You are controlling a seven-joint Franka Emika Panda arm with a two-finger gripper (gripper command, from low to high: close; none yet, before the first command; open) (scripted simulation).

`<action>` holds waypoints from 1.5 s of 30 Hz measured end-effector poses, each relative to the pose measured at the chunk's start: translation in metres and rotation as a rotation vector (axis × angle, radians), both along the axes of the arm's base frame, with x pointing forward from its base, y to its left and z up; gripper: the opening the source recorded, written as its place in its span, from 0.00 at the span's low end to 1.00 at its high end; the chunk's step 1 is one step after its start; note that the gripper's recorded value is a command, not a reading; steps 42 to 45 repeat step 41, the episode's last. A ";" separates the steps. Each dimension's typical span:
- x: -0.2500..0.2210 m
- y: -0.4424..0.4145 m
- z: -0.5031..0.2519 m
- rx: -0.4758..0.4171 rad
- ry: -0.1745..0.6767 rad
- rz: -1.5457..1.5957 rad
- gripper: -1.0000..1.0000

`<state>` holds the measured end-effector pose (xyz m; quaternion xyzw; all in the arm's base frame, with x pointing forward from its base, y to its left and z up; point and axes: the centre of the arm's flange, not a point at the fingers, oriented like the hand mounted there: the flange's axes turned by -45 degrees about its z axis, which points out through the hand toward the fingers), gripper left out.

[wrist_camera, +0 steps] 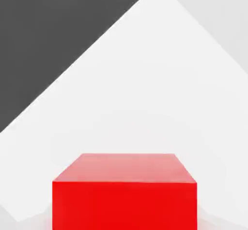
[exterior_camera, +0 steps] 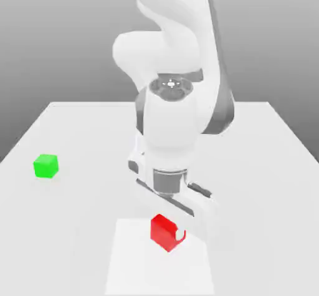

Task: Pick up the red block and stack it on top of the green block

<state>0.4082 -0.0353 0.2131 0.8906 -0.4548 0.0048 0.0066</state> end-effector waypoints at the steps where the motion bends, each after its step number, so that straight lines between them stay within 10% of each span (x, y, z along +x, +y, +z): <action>1: -0.005 -0.025 0.004 -0.007 -0.001 -0.090 0.00; 22: -0.306 -0.298 0.034 0.004 -0.018 -1.902 0.00; 33: -0.320 -0.301 -0.025 0.019 -0.020 -1.979 0.00; 34: -0.321 -0.300 -0.030 0.016 -0.018 -1.980 1.00; 45: -0.322 -0.300 -0.031 0.016 -0.016 -1.985 1.00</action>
